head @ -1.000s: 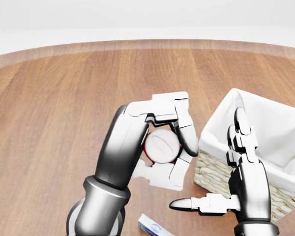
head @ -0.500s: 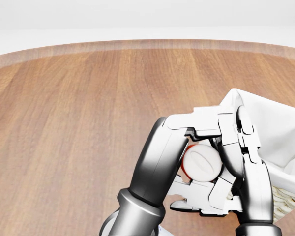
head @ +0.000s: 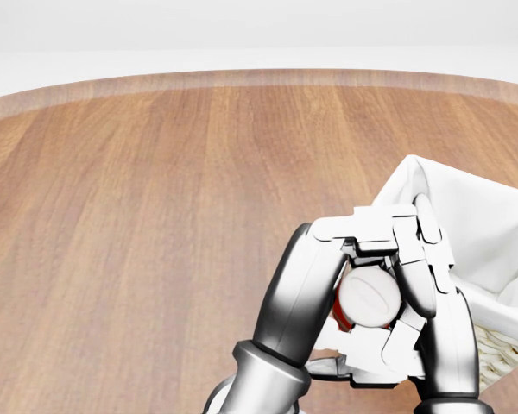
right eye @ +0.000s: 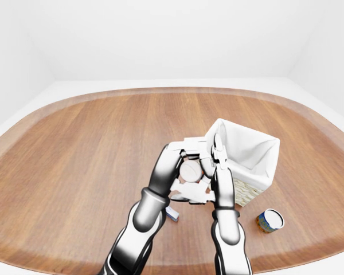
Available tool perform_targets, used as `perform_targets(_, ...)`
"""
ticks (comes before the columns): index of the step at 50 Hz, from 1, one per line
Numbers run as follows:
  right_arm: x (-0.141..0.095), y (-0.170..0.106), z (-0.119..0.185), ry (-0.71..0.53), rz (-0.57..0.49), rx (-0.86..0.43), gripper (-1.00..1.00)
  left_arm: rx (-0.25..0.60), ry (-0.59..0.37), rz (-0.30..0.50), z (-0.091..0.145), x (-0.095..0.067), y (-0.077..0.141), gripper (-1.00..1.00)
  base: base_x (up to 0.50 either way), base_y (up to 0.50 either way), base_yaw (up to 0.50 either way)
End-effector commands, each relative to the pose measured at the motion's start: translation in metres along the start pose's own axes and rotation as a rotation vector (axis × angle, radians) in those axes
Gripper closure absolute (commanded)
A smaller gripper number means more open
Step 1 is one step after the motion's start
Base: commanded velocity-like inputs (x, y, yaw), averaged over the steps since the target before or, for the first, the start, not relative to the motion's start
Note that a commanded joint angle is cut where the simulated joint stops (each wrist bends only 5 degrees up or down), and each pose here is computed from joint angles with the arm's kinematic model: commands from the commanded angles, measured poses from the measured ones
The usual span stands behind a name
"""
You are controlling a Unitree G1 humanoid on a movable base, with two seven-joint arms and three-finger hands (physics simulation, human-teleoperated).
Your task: Pick up the ketchup, and put it in the basket.
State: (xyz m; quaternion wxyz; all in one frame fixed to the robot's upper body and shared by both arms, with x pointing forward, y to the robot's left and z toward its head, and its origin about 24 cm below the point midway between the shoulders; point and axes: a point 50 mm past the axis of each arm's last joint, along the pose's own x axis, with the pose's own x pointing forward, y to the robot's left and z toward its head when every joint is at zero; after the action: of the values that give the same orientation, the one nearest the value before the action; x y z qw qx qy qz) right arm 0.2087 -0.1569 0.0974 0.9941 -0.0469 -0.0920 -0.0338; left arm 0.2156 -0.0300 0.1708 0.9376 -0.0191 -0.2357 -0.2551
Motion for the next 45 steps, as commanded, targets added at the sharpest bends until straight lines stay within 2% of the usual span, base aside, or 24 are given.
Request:
perform_targets(1, 0.003, 0.001, 0.008, -0.038, -0.005, 0.006, -1.00, -0.049, 0.093, 0.008, -0.020, -0.004, -0.006, 0.98, 0.00, 0.00, 0.00)
perform_targets(7, 0.002, 0.002, 0.005, -0.024, 0.007, 0.004, -1.00, -0.052, 0.094, 0.002, -0.020, -0.005, -0.009, 0.97, 0.00, 0.00, 0.00)
perform_targets(8, 0.001, 0.001, 0.003, -0.015, 0.007, -0.007, -0.22, -0.052, 0.090, 0.002, -0.019, -0.005, -0.009, 0.91, 0.00, 0.00, 0.00)
perform_targets(9, 0.001, 0.000, 0.003, -0.014, -0.002, -0.005, 0.44, -0.052, 0.088, 0.002, -0.019, -0.005, -0.010, 0.71, 0.00, 0.00, 0.00)
perform_targets(10, 0.000, 0.000, 0.003, -0.014, 0.005, 0.000, 1.00, -0.052, 0.087, 0.004, -0.018, -0.005, -0.009, -0.45, 0.00, 0.00, 0.00)
perform_targets(11, 0.000, 0.001, 0.004, -0.018, 0.007, 0.002, 1.00, -0.051, 0.080, 0.001, -0.017, -0.006, -0.010, -1.00, 0.00, 0.00, 0.00)
perform_targets(30, 0.001, 0.004, 0.002, -0.011, 0.018, -0.005, 1.00, -0.041, 0.021, 0.014, -0.003, -0.010, -0.003, -1.00, 0.00, 0.00, 0.00)
perform_targets(34, 0.001, 0.004, 0.002, -0.010, 0.021, -0.008, 1.00, -0.019, 0.003, 0.037, 0.000, -0.014, 0.009, -1.00, 0.00, 0.00, 0.00)
perform_targets(37, 0.001, 0.006, 0.000, -0.003, 0.024, -0.010, 1.00, 0.032, -0.010, 0.081, 0.004, -0.021, 0.025, -1.00, 0.00, 0.00, 0.00)
perform_targets(42, 0.001, 0.006, 0.002, -0.011, 0.023, -0.013, 1.00, 0.091, -0.074, 0.129, 0.023, -0.039, 0.049, -1.00, 0.00, 0.00, 0.00)
perform_targets(45, 0.000, 0.007, 0.001, -0.004, 0.023, -0.017, 1.00, 0.134, -0.075, 0.154, 0.028, -0.051, 0.065, -1.00, 0.00, 0.00, 0.00)
